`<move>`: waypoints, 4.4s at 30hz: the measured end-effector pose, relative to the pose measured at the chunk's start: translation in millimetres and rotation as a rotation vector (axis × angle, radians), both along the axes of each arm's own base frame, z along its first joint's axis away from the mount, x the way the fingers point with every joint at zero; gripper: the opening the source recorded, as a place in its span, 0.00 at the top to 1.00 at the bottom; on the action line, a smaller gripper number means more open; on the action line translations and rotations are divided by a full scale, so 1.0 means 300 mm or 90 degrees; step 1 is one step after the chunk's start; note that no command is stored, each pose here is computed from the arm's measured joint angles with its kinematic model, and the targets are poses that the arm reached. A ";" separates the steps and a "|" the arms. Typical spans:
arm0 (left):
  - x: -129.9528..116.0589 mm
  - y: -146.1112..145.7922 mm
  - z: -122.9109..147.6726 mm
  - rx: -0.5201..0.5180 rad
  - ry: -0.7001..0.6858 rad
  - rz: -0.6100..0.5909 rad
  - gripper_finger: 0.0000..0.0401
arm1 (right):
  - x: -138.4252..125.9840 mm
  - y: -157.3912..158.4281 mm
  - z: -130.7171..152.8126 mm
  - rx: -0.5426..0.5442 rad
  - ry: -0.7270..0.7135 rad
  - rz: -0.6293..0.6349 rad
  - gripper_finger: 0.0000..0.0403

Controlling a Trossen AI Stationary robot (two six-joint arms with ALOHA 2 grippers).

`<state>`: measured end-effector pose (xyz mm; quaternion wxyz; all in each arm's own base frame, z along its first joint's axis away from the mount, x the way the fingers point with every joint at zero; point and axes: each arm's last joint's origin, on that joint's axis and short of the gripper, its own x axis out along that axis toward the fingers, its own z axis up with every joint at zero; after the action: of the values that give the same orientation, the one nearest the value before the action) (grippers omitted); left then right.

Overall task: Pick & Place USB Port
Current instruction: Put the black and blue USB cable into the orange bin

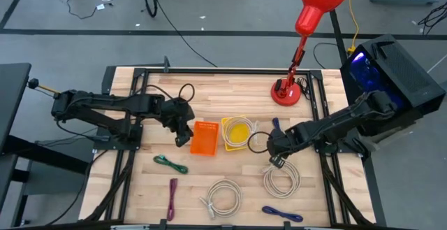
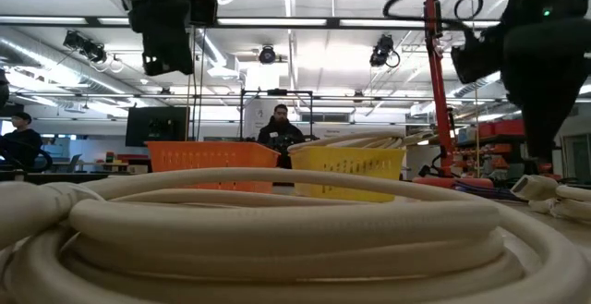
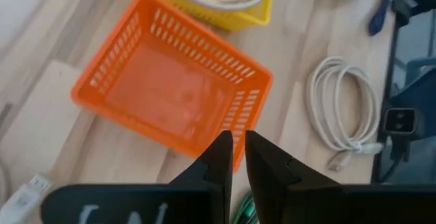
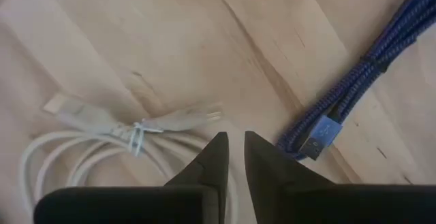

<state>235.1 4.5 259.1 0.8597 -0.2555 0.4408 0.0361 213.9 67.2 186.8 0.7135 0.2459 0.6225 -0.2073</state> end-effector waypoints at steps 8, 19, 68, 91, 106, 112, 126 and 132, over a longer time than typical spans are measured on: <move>0.007 -0.001 0.006 -0.014 -0.018 0.001 0.89 | -0.016 -0.077 -0.029 -0.002 0.015 -0.021 0.83; 0.013 -0.001 0.010 -0.013 -0.031 0.001 0.89 | -0.020 -0.172 -0.013 -0.016 0.018 -0.048 0.61; 0.027 0.034 0.024 -0.007 -0.074 0.018 0.89 | -0.027 -0.249 -0.010 -0.048 -0.018 -0.062 0.98; 0.045 0.246 0.155 0.043 -0.267 0.111 0.89 | 0.166 -0.121 0.446 -0.039 -0.470 0.061 0.98; -0.007 0.332 0.504 0.216 -0.418 0.126 0.89 | 0.461 -0.065 0.203 0.050 -0.503 0.128 0.99; -0.009 0.330 0.502 0.213 -0.406 0.124 0.89 | 0.535 -0.116 0.153 0.043 -0.561 0.113 0.99; -0.005 0.332 0.497 0.212 -0.401 0.123 0.89 | 0.614 -0.195 0.063 0.041 -0.603 0.061 0.99; -0.005 0.332 0.497 0.212 -0.402 0.123 0.89 | 0.718 -0.217 0.110 0.036 -0.652 0.081 0.99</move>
<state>233.7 104.1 408.3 0.9757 -0.1512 0.1160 0.1077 429.2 2.2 219.8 0.9310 0.2970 0.2124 0.0003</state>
